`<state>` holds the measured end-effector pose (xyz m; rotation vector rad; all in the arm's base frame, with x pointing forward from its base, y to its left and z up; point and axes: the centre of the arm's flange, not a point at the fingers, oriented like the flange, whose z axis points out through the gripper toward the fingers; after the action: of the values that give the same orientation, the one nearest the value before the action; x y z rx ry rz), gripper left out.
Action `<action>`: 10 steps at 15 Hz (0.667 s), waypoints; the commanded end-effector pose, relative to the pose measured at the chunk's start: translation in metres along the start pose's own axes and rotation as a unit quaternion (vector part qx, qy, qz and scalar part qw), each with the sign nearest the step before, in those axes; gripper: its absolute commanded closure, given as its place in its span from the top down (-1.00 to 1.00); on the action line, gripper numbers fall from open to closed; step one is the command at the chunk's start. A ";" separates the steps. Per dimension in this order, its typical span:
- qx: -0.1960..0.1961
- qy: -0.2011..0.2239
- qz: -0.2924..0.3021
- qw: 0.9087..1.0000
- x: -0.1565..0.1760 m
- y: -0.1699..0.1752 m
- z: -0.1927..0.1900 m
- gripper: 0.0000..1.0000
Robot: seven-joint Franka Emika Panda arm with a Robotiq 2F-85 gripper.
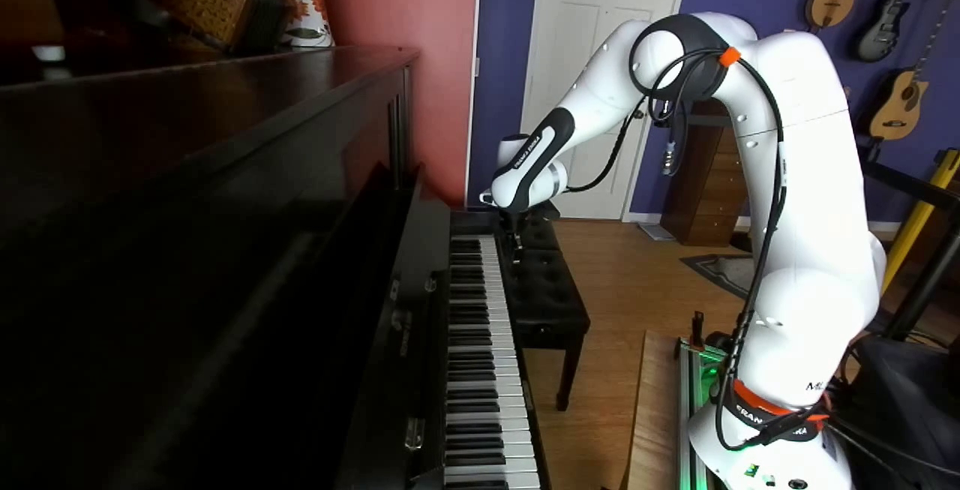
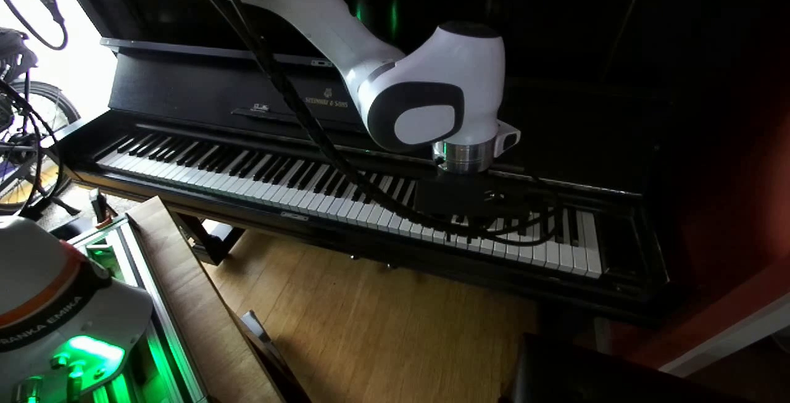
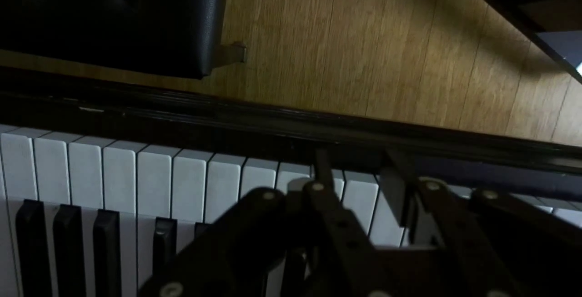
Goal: Press one keyboard key
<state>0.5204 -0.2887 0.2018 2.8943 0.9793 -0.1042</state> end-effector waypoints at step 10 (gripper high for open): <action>-0.009 0.044 -0.015 0.999 0.031 0.019 0.039 -1.00</action>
<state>0.5461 -0.2818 0.1752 2.8740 1.0129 -0.0141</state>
